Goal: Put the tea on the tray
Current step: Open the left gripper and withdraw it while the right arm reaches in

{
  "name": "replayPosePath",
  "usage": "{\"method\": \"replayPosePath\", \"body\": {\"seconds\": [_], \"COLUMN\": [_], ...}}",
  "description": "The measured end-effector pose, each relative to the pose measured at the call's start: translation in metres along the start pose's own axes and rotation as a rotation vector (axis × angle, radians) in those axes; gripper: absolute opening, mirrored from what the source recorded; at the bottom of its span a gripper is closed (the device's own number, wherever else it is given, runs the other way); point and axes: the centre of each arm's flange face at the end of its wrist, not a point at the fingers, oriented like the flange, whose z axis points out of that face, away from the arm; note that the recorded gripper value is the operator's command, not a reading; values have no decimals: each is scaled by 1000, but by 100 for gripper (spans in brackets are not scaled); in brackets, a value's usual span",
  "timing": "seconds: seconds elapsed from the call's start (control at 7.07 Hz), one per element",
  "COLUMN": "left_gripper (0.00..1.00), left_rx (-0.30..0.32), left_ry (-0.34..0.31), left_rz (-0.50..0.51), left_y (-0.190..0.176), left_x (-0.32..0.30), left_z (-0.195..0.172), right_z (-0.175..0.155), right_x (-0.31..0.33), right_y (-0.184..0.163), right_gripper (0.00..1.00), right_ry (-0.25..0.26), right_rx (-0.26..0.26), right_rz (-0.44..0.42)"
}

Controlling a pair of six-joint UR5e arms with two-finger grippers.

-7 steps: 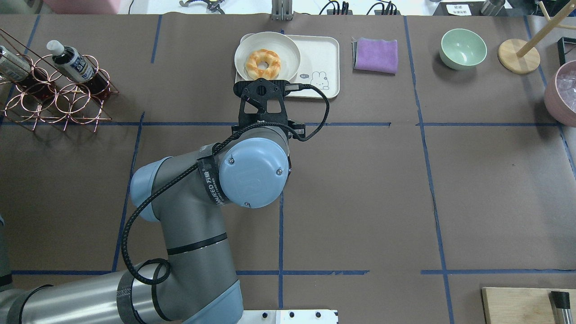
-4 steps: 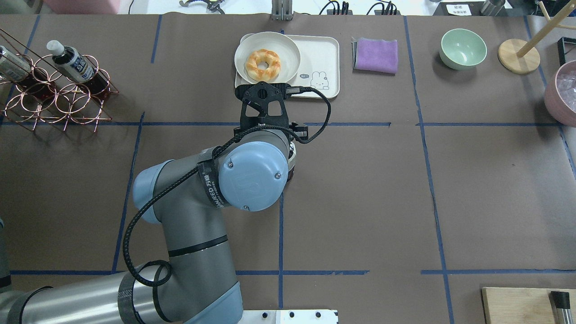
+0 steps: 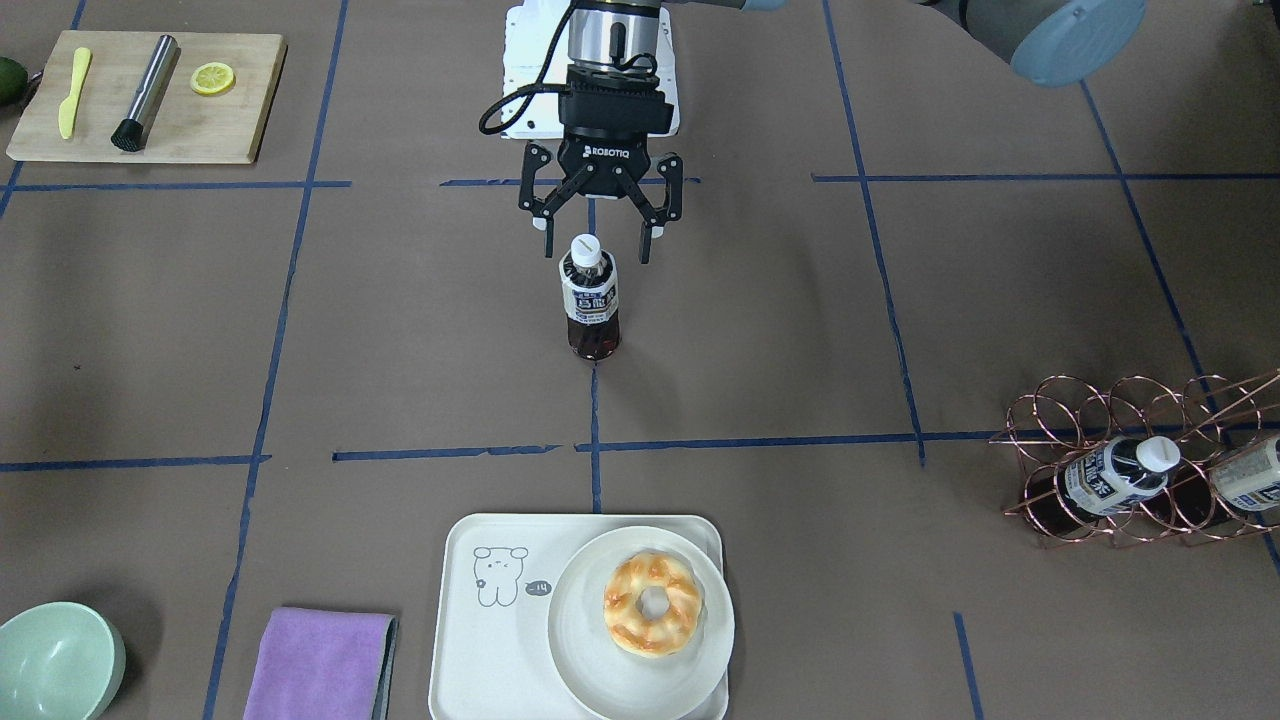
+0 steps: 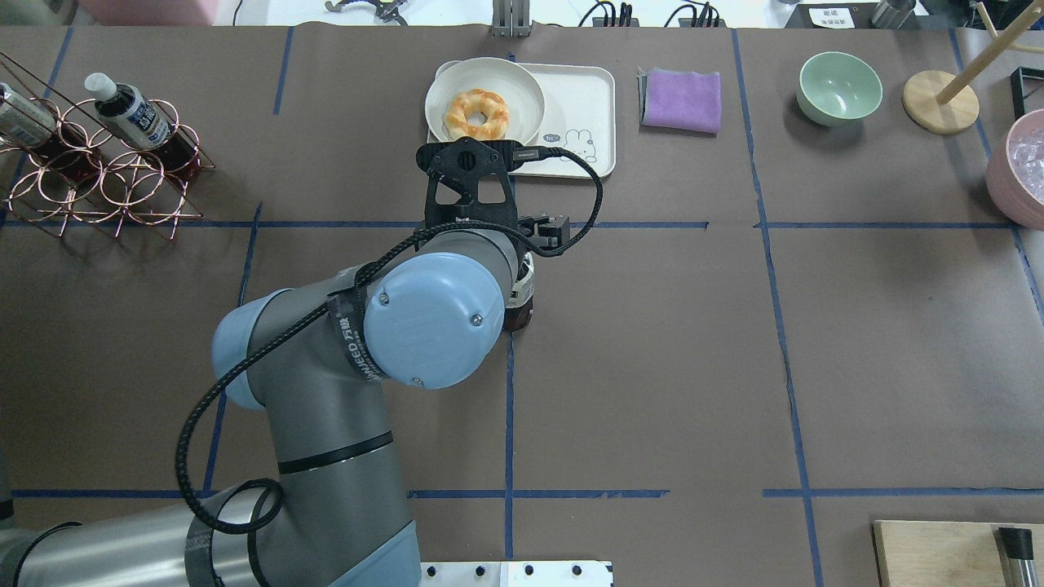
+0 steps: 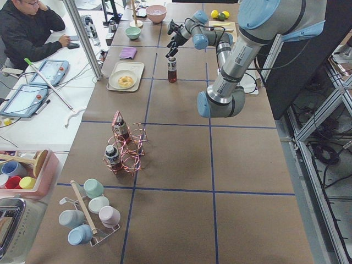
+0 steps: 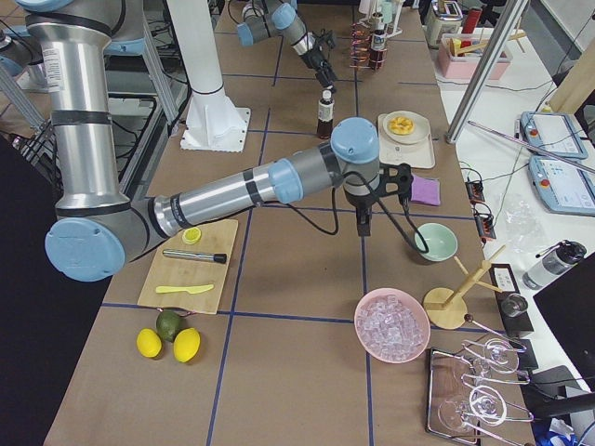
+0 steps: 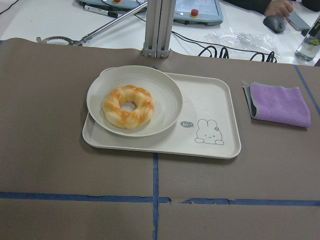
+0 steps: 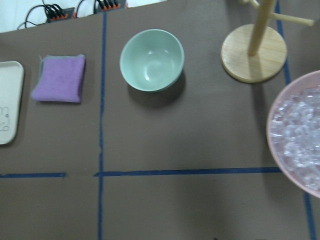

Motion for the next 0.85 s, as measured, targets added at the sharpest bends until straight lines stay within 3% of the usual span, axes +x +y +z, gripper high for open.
{"method": "replayPosePath", "body": {"seconds": [0.28,0.85], "left_gripper": [100,100], "left_rx": [-6,-155], "left_ry": [12,-80], "left_rz": [33,146], "left_y": [-22,-66], "left_x": [-25,-160], "left_z": [-19,-35], "right_z": [24,67], "right_x": [-117,-304], "right_y": [1,45], "right_gripper": [100,100], "right_ry": [-15,12], "right_rx": [2,-26], "right_rz": [-4,9]}}
